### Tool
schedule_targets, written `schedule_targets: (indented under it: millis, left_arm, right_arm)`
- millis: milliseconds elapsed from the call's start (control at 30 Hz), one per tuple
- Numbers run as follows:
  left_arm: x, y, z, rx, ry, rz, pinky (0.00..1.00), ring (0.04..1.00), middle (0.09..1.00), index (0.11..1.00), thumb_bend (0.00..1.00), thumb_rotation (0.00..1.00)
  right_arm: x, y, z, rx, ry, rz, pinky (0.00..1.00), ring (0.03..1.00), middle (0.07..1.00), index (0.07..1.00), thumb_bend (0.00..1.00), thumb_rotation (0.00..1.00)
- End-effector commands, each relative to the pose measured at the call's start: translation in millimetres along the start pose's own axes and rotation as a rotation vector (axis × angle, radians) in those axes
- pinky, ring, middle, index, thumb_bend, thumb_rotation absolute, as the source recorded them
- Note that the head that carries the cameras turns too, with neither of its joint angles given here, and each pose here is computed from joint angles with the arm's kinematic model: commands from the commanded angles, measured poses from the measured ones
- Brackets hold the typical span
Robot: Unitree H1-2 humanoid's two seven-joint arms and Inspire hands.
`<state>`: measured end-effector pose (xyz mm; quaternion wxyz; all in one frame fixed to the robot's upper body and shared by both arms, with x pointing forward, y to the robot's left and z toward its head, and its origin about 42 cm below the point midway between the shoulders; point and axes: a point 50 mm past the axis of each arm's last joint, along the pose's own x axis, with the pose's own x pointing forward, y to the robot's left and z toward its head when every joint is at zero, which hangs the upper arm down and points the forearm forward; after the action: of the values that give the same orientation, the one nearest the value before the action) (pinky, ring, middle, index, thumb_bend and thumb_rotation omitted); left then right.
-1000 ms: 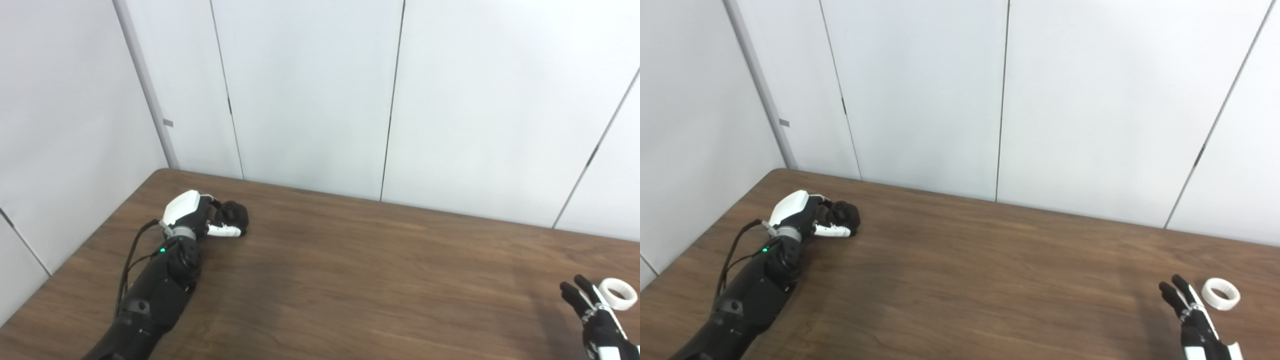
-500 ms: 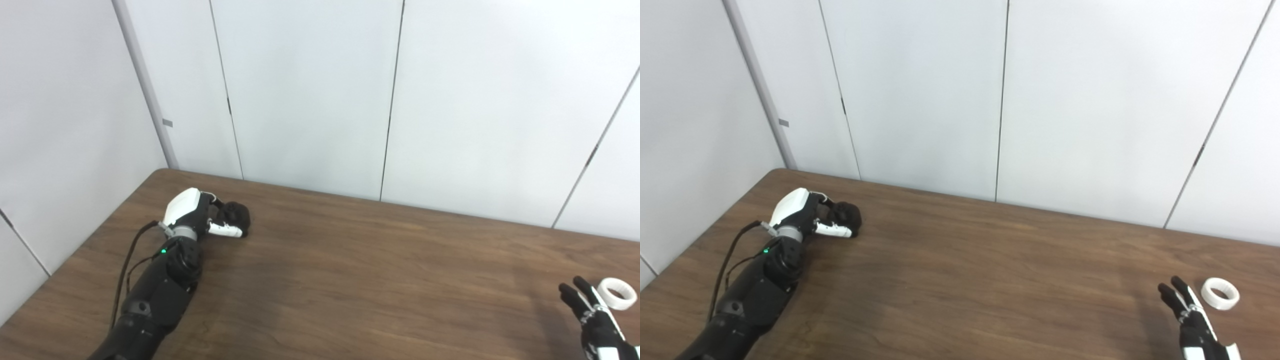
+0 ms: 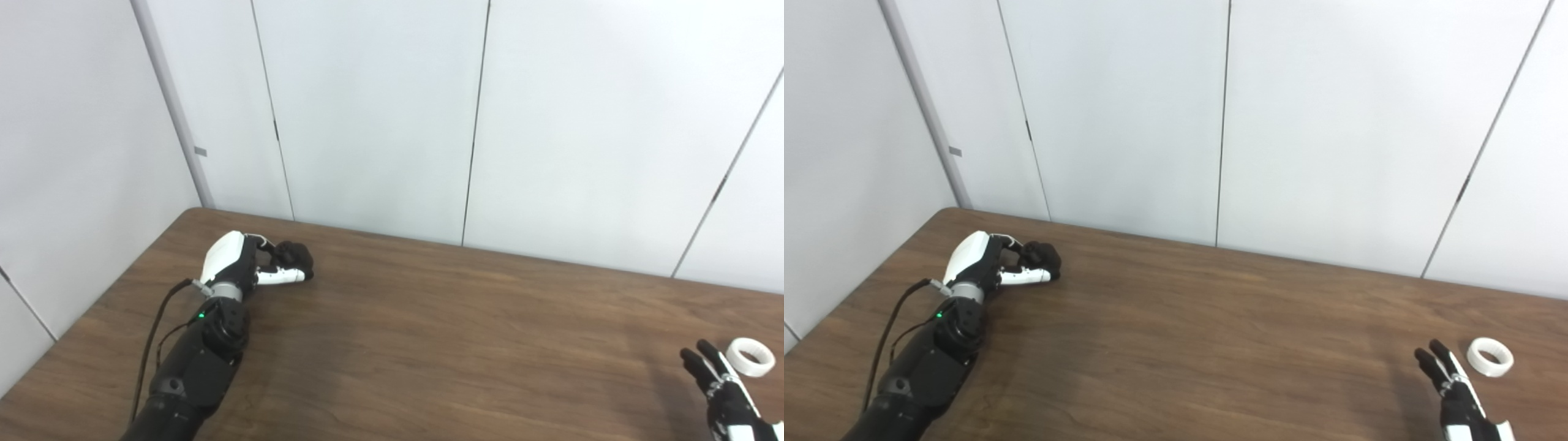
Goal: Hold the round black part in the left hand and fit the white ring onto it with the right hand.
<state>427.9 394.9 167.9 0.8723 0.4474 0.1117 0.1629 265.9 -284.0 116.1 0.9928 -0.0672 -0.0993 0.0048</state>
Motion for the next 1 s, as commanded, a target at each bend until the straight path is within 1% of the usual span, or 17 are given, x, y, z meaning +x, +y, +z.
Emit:
schedule_targets:
  millis: [0,200,300,400,467,567,667,800,900,967]
  left_arm:
    - [10,28,14,0.007,-0.064,0.090,0.86,0.871,0.796,0.484,0.52,0.04]
    - [8,29,12,0.019,-0.074,0.087,0.87,0.867,0.791,0.484,0.52,0.04]
    - [3,29,16,0.028,-0.087,0.084,0.88,0.869,0.789,0.485,0.52,0.04]
    - [-3,28,19,0.041,-0.117,0.076,0.89,0.886,0.785,0.485,0.52,0.04]
    - [-8,26,21,0.044,-0.140,0.071,0.87,0.892,0.783,0.485,0.52,0.04]
    - [-18,22,25,0.063,-0.188,0.063,0.83,0.880,0.776,0.486,0.52,0.05]
    - [-29,15,31,0.099,-0.244,0.052,0.83,0.869,0.762,0.485,0.52,0.05]
    - [-49,0,43,0.180,-0.335,0.033,0.97,0.864,0.757,0.485,0.52,0.05]
    - [-61,-7,51,0.210,-0.384,0.026,0.99,0.858,0.756,0.486,0.52,0.05]
    - [-72,-14,59,0.219,-0.429,0.018,1.00,0.853,0.757,0.486,0.52,0.05]
  right_arm:
    - [-32,8,-27,0.028,0.121,-0.012,1.00,0.931,0.900,0.945,0.64,0.98]
    - [-30,9,-28,0.032,0.125,-0.011,1.00,0.934,0.896,0.939,0.64,0.97]
    - [-30,10,-27,0.021,0.124,-0.008,1.00,0.930,0.895,0.941,0.63,0.98]
    - [-28,11,-27,0.017,0.124,-0.010,1.00,0.930,0.895,0.940,0.64,0.98]
    - [-27,12,-27,0.014,0.122,-0.012,1.00,0.926,0.892,0.940,0.64,0.98]
    - [-25,14,-26,0.012,0.115,-0.015,1.00,0.918,0.888,0.937,0.63,0.98]
    - [-24,15,-26,0.016,0.110,-0.017,1.00,0.914,0.889,0.939,0.63,0.99]
    - [-21,16,-27,0.005,0.111,-0.019,1.00,0.915,0.886,0.938,0.66,0.98]
    - [-19,17,-26,0.002,0.106,-0.016,1.00,0.926,0.888,0.940,0.66,0.99]
    - [-19,18,-25,-0.002,0.111,-0.018,1.00,0.934,0.889,0.939,0.66,0.99]
